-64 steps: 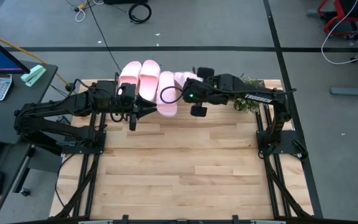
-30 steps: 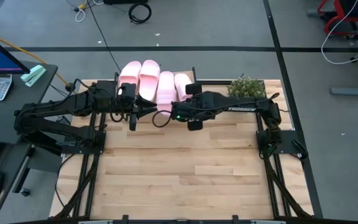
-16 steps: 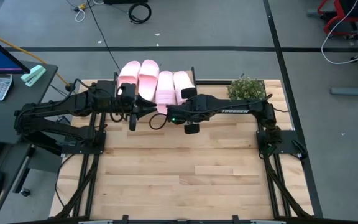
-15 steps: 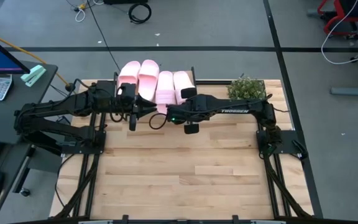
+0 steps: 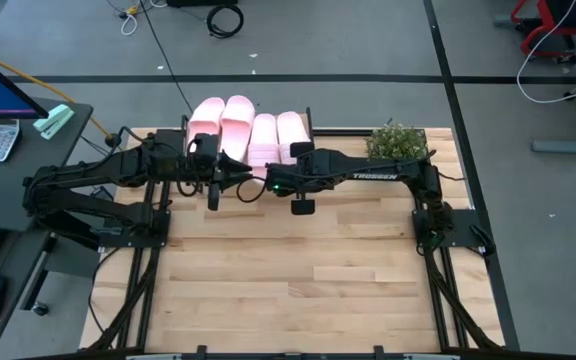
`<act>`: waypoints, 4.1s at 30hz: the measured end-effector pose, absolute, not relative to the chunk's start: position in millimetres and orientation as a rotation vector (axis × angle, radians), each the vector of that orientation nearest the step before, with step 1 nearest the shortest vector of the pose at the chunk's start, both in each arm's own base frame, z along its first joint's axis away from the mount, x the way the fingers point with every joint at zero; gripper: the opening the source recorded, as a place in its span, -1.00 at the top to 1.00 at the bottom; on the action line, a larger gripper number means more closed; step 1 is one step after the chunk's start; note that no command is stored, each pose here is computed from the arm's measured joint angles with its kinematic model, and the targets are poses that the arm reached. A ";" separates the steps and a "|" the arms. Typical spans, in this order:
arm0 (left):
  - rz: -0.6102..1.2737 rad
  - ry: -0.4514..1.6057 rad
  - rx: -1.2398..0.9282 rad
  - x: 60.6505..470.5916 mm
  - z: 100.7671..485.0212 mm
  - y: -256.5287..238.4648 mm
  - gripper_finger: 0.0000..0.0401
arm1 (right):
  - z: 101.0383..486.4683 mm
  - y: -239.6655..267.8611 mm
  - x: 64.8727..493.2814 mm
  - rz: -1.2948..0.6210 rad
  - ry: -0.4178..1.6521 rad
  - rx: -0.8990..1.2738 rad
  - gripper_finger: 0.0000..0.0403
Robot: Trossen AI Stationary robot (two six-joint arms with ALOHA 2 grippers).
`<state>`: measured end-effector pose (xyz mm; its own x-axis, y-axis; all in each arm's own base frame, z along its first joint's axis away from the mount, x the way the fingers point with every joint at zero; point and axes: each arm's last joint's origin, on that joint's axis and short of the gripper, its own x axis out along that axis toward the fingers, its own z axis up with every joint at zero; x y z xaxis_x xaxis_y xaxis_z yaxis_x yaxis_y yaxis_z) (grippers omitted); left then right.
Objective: Pick and place slides into the shelf
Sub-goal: Put the pink slides on the shelf, then return to Home Position
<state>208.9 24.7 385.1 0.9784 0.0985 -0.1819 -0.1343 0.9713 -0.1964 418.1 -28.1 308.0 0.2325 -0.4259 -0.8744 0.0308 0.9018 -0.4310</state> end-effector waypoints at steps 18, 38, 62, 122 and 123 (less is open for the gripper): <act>0.118 0.173 -0.210 208.8 385.0 24.7 0.52 | 315.2 -36.0 414.4 -0.325 1.301 -0.343 0.82; 0.119 0.172 -0.218 208.8 385.0 24.7 0.54 | 315.6 -54.2 413.2 -0.353 1.305 -0.331 0.69; 0.120 0.172 -0.237 208.8 385.0 24.6 0.56 | 314.5 -61.8 412.6 -0.310 1.308 -0.283 0.08; 0.096 0.179 -0.237 210.2 384.2 19.3 0.53 | 316.3 -87.5 410.1 -0.160 1.258 -0.043 -0.41; 0.096 0.178 -0.237 210.3 384.3 19.3 0.52 | 319.9 -84.9 409.1 -0.157 1.248 -0.048 -0.41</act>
<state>210.3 19.3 384.3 0.9796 0.0734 -0.1869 -0.1154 0.9675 -0.2248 409.1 -84.9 319.9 0.3077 -0.1452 -0.9403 0.0925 0.9882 -0.1224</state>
